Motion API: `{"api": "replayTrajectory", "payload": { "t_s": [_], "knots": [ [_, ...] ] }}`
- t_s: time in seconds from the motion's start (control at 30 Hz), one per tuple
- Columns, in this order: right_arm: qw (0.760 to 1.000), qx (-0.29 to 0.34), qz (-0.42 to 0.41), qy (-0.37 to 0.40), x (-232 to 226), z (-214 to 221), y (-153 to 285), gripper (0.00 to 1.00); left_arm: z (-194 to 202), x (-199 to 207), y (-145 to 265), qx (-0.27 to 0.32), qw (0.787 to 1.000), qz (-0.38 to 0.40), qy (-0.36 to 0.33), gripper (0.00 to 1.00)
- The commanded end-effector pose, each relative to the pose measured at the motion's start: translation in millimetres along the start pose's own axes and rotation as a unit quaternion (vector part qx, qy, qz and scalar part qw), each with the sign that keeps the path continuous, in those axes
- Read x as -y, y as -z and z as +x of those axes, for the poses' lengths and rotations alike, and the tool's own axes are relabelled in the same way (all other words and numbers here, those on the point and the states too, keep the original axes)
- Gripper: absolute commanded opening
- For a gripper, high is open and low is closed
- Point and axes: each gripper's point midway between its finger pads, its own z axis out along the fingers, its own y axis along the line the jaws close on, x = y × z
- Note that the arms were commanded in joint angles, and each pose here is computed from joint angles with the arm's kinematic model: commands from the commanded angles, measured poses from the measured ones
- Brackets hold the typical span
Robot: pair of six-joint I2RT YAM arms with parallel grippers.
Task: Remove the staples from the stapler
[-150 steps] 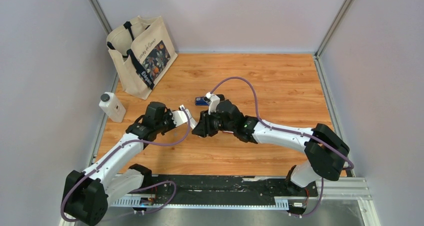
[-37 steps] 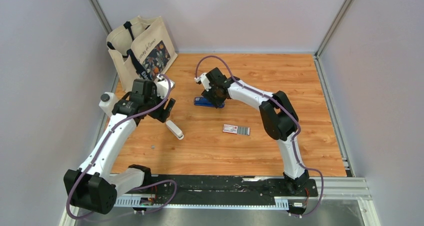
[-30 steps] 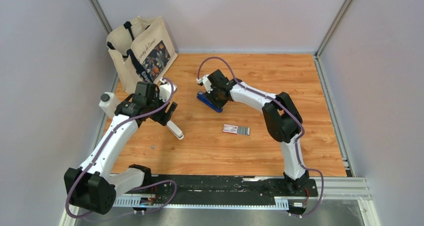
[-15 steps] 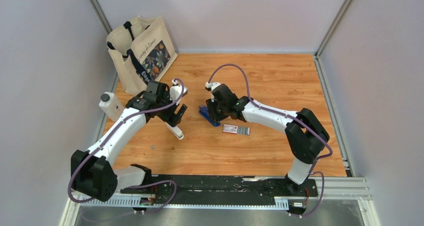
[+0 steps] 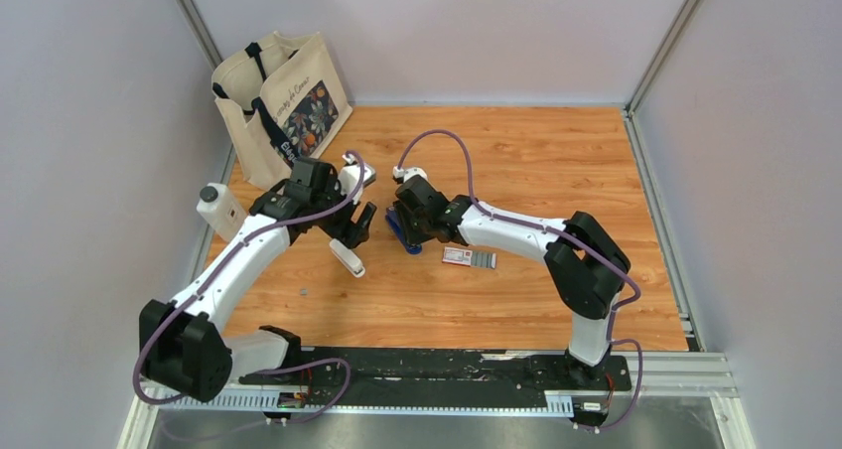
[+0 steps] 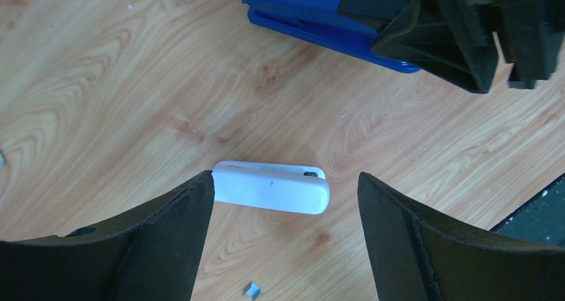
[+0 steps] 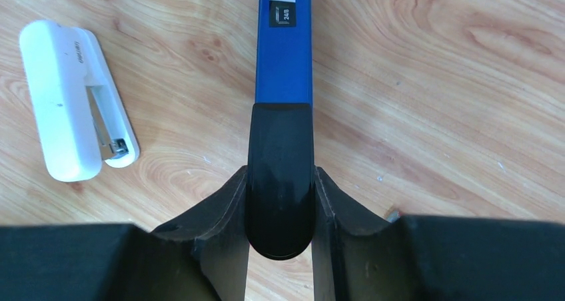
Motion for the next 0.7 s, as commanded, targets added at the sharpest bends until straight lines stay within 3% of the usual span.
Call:
{"api": "replayTrajectory", "payload": {
  "t_s": [0.0,0.07,0.3,0.43,0.67],
  "knots": [
    [0.999,-0.012,0.034,0.001,6.4,5.1,4.1,0.15,-23.5,3.0,23.1,0.056,0.998,-0.014,-0.008,0.87],
    [0.999,-0.022,0.04,-0.005,8.1,13.4,4.7,0.27,-24.9,3.0,28.9,0.062,0.998,-0.019,-0.01,0.88],
    [0.998,-0.031,0.053,-0.015,11.2,18.7,5.6,0.32,-25.5,-0.5,46.9,0.06,0.997,-0.04,-0.017,0.9],
    [0.998,-0.035,0.06,-0.013,14.0,20.5,5.8,0.54,-24.4,-0.1,55.7,0.068,0.996,-0.044,-0.021,0.91],
    [0.996,-0.036,0.078,-0.001,20.1,17.8,10.9,0.72,-20.2,-10.0,66.5,0.059,0.996,-0.064,-0.014,0.9]
  ]
}}
